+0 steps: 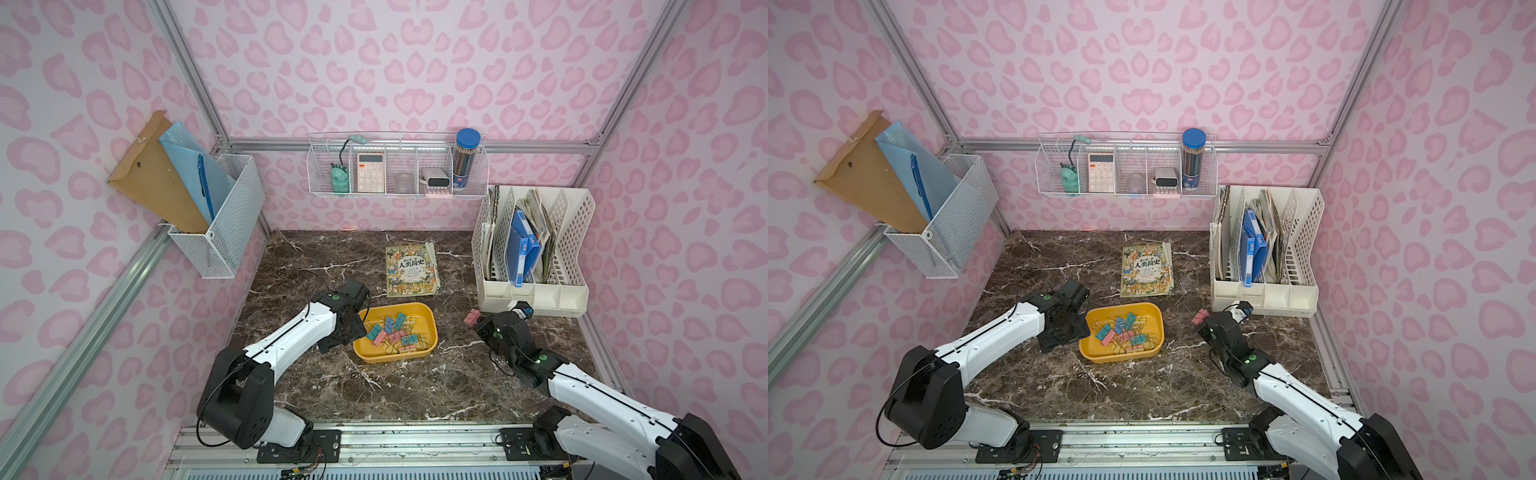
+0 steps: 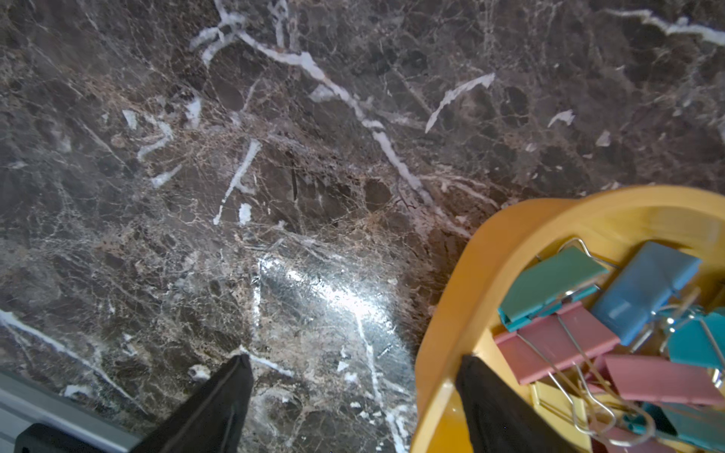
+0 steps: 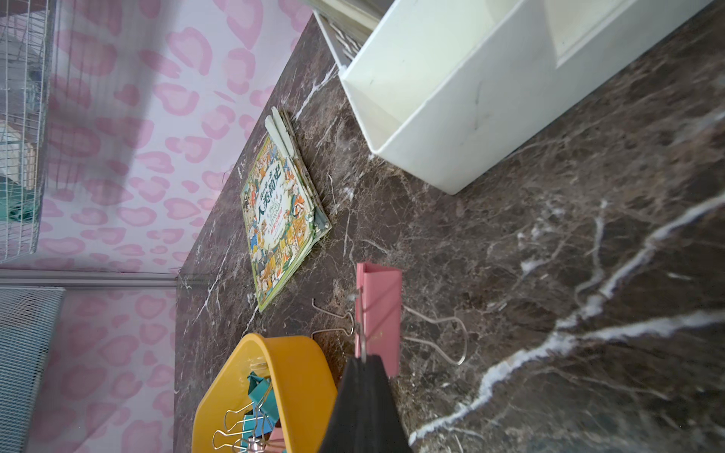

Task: Take out the binder clips from the storage box
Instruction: Adjust the storage box at the center of the board, then place the binder clip at the center of the board.

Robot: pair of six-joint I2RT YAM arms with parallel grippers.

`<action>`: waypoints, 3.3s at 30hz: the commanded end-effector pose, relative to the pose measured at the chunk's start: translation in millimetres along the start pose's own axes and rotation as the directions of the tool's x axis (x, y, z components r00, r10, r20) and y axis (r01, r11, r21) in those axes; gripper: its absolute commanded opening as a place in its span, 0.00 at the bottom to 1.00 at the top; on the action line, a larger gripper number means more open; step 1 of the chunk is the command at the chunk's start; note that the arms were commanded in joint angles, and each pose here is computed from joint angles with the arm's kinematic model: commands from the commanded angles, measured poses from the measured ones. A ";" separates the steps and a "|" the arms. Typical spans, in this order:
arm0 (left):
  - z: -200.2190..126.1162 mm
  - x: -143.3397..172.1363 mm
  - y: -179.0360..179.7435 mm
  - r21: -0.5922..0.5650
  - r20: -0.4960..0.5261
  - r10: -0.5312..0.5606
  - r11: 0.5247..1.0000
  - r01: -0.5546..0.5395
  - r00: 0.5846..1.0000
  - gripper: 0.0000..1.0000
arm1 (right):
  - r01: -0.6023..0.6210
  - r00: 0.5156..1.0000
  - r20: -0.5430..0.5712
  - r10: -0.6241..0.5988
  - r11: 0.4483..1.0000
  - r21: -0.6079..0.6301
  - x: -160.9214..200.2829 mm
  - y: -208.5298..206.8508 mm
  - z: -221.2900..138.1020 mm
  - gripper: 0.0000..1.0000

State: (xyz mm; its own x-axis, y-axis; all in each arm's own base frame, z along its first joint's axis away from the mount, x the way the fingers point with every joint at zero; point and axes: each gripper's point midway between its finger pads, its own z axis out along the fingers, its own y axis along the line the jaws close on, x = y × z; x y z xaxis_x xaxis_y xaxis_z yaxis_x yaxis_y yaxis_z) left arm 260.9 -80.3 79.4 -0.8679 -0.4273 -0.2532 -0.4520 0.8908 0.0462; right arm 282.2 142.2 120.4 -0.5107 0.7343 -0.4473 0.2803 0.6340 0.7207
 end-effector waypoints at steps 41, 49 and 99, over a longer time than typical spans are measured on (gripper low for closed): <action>-29.3 -22.3 -42.4 0.264 0.088 0.043 0.962 -0.065 0.995 0.85 | -0.031 0.999 -0.029 0.033 0.998 0.050 12.5 -3.2 13.9 0.00; -17.5 -7.5 -53.8 0.361 0.035 0.019 0.932 -0.031 0.999 0.86 | -0.119 0.993 0.003 0.119 0.991 0.061 20.8 -1.5 22.5 0.00; -72.1 -19.3 -46.8 0.491 0.241 0.025 0.859 -0.144 0.970 0.91 | -0.168 0.986 0.034 0.165 0.966 0.196 46.2 -12.6 11.0 0.48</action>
State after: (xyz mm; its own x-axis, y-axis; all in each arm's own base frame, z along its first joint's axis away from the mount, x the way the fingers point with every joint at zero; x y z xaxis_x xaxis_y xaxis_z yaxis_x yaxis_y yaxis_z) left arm 282.8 -132.7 148.9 -0.8196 -0.3625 -0.4436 -0.1608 0.8888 -0.4291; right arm 272.1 188.6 86.3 -0.3735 0.8997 -0.2260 0.5412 0.4092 0.7346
